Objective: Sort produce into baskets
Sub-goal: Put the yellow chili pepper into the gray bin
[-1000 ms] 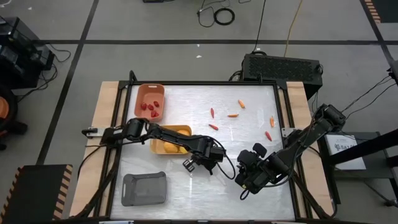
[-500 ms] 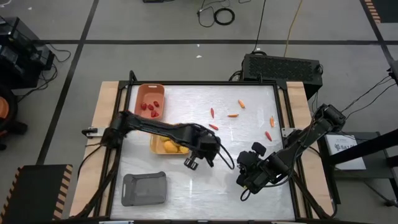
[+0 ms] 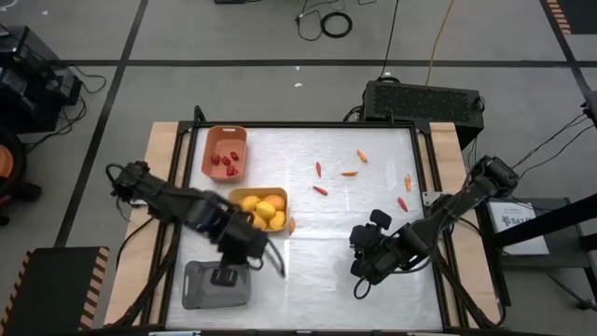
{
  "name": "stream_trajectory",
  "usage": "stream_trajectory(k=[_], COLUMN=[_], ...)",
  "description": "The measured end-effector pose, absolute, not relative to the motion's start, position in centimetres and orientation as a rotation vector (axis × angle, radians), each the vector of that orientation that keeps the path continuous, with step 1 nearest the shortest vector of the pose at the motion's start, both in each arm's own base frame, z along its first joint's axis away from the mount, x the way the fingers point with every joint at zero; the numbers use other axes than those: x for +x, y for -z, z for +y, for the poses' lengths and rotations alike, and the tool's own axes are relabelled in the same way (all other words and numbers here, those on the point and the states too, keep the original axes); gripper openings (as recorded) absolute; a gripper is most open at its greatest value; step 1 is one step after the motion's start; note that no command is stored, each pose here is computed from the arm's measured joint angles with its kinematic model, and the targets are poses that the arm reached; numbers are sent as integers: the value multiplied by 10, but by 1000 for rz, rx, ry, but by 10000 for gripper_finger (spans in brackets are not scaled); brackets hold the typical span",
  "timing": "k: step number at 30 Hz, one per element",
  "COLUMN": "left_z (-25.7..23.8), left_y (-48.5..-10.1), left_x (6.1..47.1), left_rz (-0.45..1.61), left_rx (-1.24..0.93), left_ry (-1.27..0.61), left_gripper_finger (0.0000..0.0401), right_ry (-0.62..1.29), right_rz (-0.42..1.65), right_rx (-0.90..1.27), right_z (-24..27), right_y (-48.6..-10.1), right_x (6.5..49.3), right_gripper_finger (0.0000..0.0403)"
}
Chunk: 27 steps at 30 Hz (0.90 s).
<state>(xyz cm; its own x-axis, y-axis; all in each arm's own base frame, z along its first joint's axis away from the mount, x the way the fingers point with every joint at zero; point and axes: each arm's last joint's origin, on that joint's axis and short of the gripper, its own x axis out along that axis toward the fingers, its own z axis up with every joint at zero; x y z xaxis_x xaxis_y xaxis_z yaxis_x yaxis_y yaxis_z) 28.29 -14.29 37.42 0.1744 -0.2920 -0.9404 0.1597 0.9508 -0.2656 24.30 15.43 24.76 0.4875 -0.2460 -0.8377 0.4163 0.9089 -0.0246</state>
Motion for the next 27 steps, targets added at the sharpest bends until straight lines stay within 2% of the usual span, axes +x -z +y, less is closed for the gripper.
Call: stream_trajectory(k=[5,10,16,22,27], left_z=[-180,-204,-226,-222,-221], left_y=[-362,-316,-272,-260,-260], left_x=[264,245,234,229,230], left_rz=[1415,1563,1577,1588,1610], left_rx=[-136,-102,-164,-245,-284], left_ry=[281,209,193,-40,-39], left_gripper_finger=[9,9,12,68,132], right_ry=[362,335,306,298,285], right_rz=[954,944,940,940,951], right_rx=[175,139,96,92,101], right_z=[154,151,149,149,150], right_y=[-249,-250,-251,-251,-251], right_x=[249,254,257,257,257], right_gripper_finger=[153,153,153,153,153])
